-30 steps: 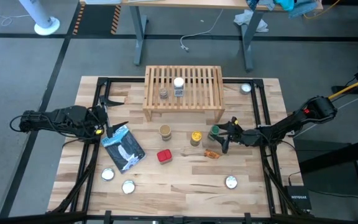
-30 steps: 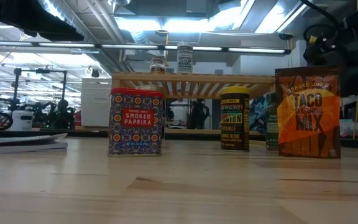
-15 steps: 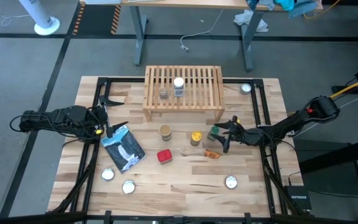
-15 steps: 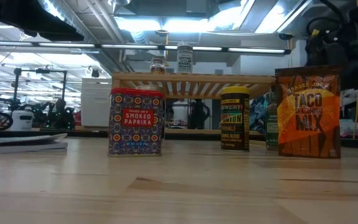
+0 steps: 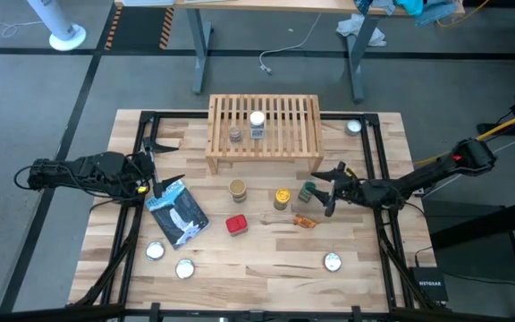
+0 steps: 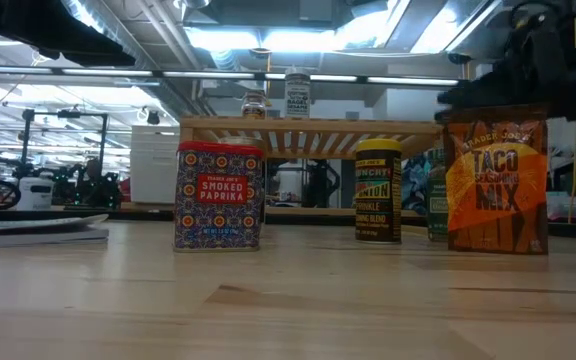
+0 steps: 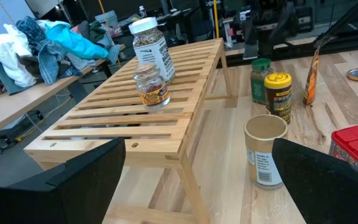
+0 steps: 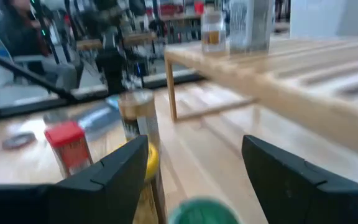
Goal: Shelf spices
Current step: Remove the white seasoning bottle from the shelf
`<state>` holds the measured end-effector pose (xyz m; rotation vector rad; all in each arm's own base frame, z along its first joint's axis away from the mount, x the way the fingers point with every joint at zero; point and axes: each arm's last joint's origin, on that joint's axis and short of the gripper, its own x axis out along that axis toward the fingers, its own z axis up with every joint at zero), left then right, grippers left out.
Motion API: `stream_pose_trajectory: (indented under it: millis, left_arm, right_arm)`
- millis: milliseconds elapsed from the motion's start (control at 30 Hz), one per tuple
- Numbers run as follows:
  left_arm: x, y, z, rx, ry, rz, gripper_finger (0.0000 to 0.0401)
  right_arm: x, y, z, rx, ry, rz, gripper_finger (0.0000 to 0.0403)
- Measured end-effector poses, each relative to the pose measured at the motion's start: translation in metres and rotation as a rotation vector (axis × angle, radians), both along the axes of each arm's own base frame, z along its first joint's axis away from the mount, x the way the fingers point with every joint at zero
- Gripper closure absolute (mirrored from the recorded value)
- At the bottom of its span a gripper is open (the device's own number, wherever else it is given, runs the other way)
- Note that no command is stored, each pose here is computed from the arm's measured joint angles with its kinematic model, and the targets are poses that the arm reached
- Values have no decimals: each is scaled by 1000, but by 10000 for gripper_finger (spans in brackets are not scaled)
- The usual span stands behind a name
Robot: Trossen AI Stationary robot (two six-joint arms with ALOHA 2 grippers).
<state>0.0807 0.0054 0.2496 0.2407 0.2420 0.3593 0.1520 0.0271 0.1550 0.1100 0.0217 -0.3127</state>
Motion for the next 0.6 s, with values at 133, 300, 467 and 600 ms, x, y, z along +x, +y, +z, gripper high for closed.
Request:
stream_pose_trajectory:
  millis: [133,300,467,600]
  left_arm:
    - [0,0,0,0,0,0,1]
    - [0,0,0,0,0,0,1]
    - [0,0,0,0,0,0,1]
    - [0,0,0,0,0,0,1]
  right_arm:
    - [-4,-2,13,-32,-69,-5,136]
    - [2,-11,36,-99,-80,-62,136]
    - [17,-28,66,-180,-29,-49,136]
    - [31,-48,92,-226,11,-45,136]
